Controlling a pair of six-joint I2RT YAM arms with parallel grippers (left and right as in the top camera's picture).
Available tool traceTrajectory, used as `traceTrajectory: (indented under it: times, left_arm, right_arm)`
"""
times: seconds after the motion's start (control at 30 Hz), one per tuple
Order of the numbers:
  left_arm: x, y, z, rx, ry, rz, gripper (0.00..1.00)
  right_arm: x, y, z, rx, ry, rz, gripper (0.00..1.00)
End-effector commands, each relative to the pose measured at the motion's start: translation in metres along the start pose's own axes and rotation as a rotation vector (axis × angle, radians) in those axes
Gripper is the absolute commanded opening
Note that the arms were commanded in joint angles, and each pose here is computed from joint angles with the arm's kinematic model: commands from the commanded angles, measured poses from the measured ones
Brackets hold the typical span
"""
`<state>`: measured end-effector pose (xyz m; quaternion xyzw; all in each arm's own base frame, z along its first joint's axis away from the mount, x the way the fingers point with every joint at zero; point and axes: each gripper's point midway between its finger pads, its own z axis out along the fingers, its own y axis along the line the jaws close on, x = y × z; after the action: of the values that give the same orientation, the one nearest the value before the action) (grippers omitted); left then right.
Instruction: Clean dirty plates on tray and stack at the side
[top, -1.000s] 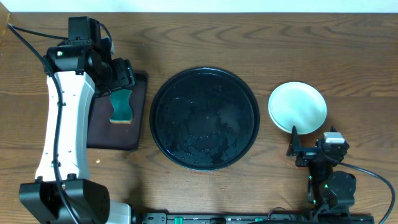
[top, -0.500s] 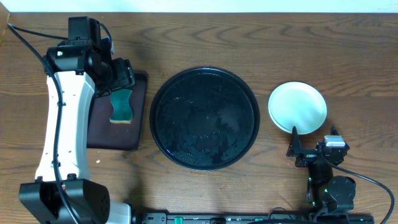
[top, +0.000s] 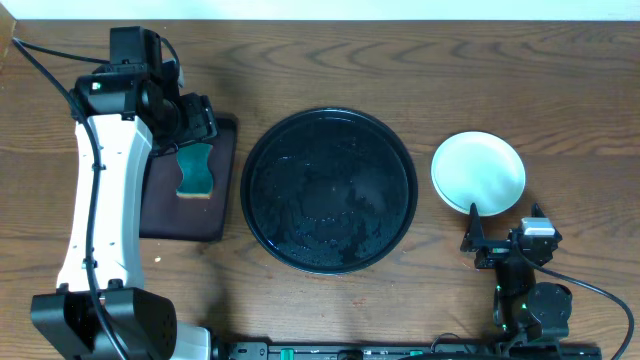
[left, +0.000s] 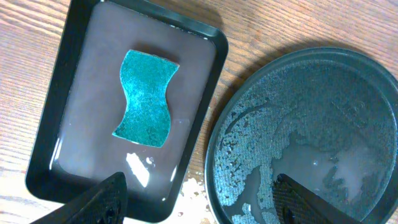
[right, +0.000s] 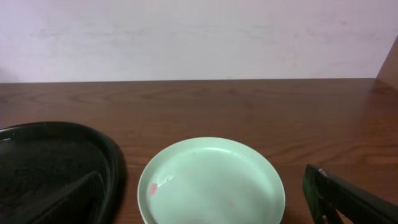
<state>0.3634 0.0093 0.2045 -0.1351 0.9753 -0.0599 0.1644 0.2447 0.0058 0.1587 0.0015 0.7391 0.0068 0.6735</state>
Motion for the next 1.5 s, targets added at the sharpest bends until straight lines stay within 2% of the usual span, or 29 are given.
traceTrajectory:
  times: [0.0, 0.17, 0.27, 0.47, 0.63, 1.1, 1.27, 1.47]
  left_arm:
    - [-0.002, 0.004, 0.001, -0.024, -0.003, 0.019, 0.75]
    - [-0.004, 0.013, -0.004, -0.072, -0.023, 0.022, 0.75]
    - [-0.002, 0.011, -0.031, -0.058, -0.090, 0.026, 0.75]
    - [-0.010, 0.003, -0.091, 0.003, -0.377, 0.049, 0.75]
    - [0.012, 0.005, -0.112, 0.042, -0.582, 0.081, 0.75]
    - [0.085, 0.027, -0.059, 0.099, -1.015, 0.163, 0.75]
    - [0.100, 0.032, -0.036, 0.094, -1.114, 0.202, 0.75]
    - [0.113, 0.037, -0.013, 0.058, -1.153, 0.267, 0.75]
  right_arm:
    - [0.002, 0.000, 0.000, -0.001, -0.003, -0.010, 0.99]
    - [0.002, 0.000, 0.000, -0.001, -0.003, -0.010, 0.99]
    - [0.002, 0.000, 0.000, -0.001, -0.003, -0.010, 0.99]
    - [0.002, 0.000, 0.000, -0.001, -0.003, -0.010, 0.99]
    - [0.002, 0.000, 0.000, -0.001, -0.003, -0.010, 0.99]
    - [0.002, 0.000, 0.000, -0.001, -0.003, -0.010, 0.99]
    - [0.002, 0.000, 0.000, -0.002, -0.003, -0.010, 0.99]
    - [0.002, 0.000, 0.000, -0.001, -0.003, -0.010, 0.99]
